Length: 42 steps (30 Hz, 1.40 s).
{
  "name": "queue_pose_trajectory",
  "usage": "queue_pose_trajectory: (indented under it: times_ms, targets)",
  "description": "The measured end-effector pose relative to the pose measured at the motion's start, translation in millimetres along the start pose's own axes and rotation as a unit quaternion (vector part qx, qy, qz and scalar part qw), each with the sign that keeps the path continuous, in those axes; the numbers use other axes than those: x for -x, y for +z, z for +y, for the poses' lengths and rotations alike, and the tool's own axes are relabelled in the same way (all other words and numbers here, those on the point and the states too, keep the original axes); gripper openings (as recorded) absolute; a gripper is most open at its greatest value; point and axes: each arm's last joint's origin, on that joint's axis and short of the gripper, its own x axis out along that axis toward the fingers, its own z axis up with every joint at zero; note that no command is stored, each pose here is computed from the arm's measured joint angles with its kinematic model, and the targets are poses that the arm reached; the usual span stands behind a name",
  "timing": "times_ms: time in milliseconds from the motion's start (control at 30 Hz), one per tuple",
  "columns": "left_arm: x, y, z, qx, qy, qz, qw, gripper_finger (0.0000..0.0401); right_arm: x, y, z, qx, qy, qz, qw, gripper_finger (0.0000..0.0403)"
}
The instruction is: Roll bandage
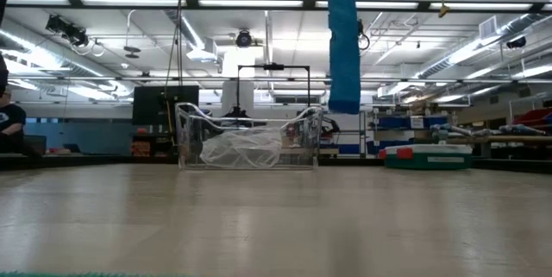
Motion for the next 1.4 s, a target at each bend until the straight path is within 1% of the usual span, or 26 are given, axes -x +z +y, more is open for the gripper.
queue_pose_trajectory:
  times_ms: [200,300,400,467,500,600,633,700,800,967,1167,1400]
  targets:
    - [-8,-6,-3,-0.002,-0.017,0.012,1.000,0.0188,-1,9,13,0.017,0.008,-0.018,1.000,0.0000]
    - [-9,-8,-3,-0.003,-0.017,0.015,1.000,0.0187,0,14,18,0.025,0.013,-0.025,0.999,0.0000]
    - [-9,-7,-3,-0.002,-0.014,0.012,1.000,0.0171,1,13,16,0.022,0.001,-0.012,1.000,0.0000]
    - [-9,-7,-3,-0.001,-0.013,0.009,1.000,0.0142,0,12,14,0.021,-0.003,-0.007,1.000,0.0000]
    - [-9,-7,-3,0.000,-0.013,0.009,1.000,0.0120,0,12,14,0.022,-0.002,-0.008,1.000,0.0000]
    - [-9,-7,-4,0.018,-0.031,0.016,0.999,0.0030,1,12,15,0.026,-0.003,-0.006,1.000,0.0000]
    - [-9,-6,-5,0.031,-0.044,0.014,0.998,0.0017,1,11,14,0.030,-0.008,0.000,1.000,0.0000]
    - [-8,-3,-9,0.040,-0.073,0.006,0.997,0.0009,3,10,11,0.045,-0.017,0.011,0.999,0.0000]
    - [-2,2,-17,0.043,-0.107,0.005,0.993,0.0005,10,14,4,0.086,-0.028,0.026,0.996,0.0000]
    - [14,16,-35,0.065,-0.160,-0.006,0.985,0.0003,32,22,-20,0.124,-0.093,0.064,0.986,0.0000]
    - [31,30,-51,0.077,-0.193,-0.021,0.978,0.0002,57,28,-40,0.170,-0.148,0.104,0.969,0.0000]
    - [38,38,-56,0.084,-0.208,-0.034,0.974,0.0001,73,38,-52,0.212,-0.190,0.100,0.953,0.0000]
